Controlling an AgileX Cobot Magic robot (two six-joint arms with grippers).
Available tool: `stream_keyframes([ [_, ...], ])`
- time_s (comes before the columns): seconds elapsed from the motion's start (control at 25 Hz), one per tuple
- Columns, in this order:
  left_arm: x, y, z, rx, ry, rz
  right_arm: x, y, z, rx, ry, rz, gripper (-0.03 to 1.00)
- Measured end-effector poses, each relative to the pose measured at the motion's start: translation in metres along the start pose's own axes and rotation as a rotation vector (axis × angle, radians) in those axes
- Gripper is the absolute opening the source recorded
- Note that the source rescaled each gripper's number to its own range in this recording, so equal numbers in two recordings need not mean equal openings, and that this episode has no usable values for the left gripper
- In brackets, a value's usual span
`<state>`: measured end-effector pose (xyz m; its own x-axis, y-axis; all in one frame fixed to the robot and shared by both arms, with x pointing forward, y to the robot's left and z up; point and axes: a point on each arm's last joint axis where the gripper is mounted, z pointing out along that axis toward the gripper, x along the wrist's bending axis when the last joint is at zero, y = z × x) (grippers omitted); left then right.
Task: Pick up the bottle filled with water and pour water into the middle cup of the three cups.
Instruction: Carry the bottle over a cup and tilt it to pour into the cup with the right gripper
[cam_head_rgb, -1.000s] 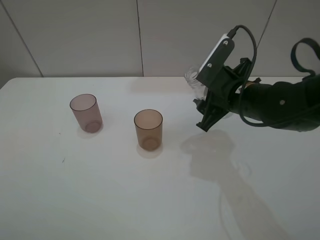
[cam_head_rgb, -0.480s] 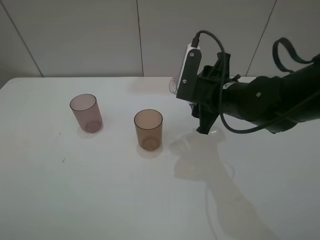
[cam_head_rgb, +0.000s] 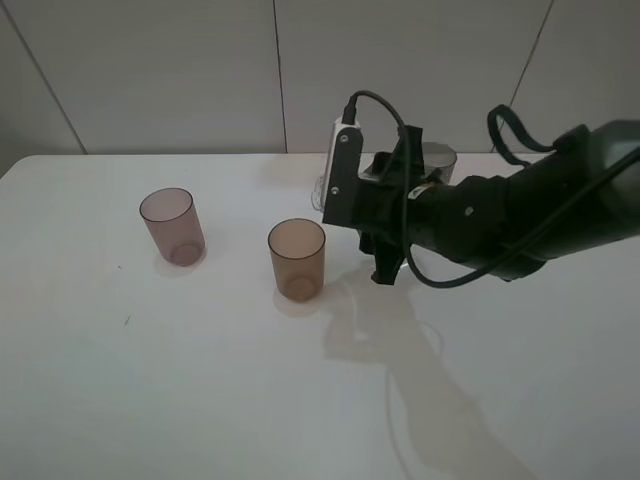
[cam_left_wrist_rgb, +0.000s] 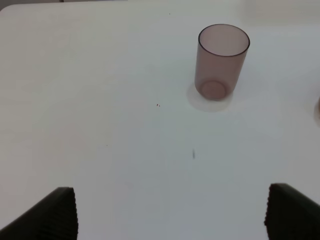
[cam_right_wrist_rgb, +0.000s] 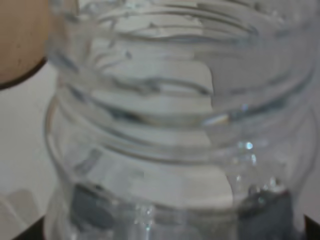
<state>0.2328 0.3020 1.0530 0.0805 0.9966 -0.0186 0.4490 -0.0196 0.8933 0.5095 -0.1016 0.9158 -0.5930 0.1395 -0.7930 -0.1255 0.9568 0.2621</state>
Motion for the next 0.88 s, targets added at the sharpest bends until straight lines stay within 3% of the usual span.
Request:
stream_keyframes([
  [0.4, 0.000, 0.000, 0.000, 0.000, 0.000, 0.000, -0.012, 0.005, 0.007, 0.012, -0.096, -0.135, 0.02],
  [0.88, 0.000, 0.000, 0.000, 0.000, 0.000, 0.000, -0.003, 0.003, 0.020, 0.053, -0.123, -0.236, 0.02],
])
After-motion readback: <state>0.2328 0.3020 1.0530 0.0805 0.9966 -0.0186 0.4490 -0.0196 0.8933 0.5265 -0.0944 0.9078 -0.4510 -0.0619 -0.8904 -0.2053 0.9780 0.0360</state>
